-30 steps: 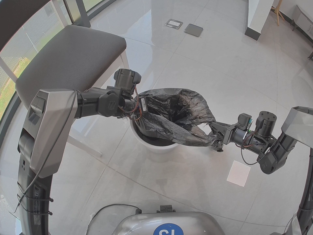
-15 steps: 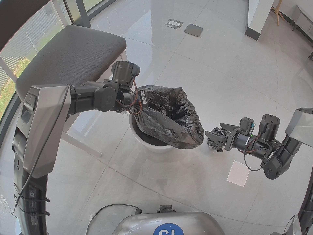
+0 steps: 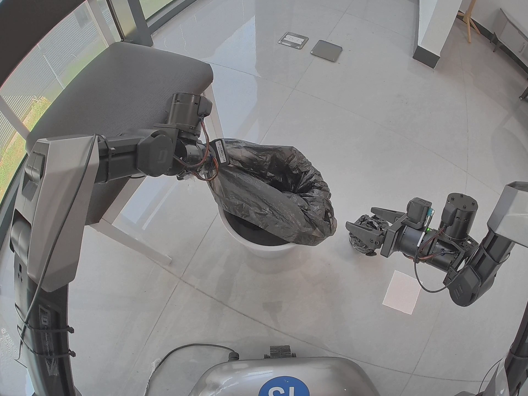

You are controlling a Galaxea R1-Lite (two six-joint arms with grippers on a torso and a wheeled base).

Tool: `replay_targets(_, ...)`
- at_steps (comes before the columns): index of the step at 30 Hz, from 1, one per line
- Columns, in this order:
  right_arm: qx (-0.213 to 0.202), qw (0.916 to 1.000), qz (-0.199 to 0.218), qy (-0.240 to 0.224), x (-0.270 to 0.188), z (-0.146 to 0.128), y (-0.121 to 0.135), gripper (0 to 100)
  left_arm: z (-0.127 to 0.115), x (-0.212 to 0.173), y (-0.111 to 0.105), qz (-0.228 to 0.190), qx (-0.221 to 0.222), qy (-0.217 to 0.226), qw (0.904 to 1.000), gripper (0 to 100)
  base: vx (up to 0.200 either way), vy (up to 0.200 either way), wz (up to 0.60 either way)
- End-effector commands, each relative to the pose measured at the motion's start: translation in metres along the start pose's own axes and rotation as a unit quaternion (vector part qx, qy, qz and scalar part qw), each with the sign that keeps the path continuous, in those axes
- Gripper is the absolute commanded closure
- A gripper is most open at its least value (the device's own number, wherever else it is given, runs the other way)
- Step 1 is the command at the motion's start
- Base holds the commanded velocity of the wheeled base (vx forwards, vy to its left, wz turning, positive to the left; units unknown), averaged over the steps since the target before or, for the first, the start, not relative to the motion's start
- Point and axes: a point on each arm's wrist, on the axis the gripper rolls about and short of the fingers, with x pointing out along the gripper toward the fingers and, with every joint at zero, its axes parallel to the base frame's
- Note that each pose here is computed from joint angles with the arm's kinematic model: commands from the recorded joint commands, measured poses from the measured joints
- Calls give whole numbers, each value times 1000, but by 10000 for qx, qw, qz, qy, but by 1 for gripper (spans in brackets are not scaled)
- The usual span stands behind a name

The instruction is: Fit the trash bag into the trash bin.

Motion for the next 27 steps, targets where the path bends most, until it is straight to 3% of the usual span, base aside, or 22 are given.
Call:
replay_targets(1,-8,10000,71,7,1,0,4,0,3,0,5,38,-33,-41,10000,100,0,0,0)
replay_targets(12,-6,9999,114,30,3,-1,7,0,-6,11,17,212,-17,130,9997,100,0,0,0)
replay_targets(13,-6,9999,114,30,3,-1,7,0,-7,12,17,205,-17,133,9997,0,0,0,0)
replay_targets(25,-58,9999,148,-32,3,2,9,0,1,1,16,175,11,31,9998,0,0,0,0)
replay_targets(27,-293,9993,228,-110,5,7,14,0,8,-13,8,84,21,-84,9999,0,0,0,0)
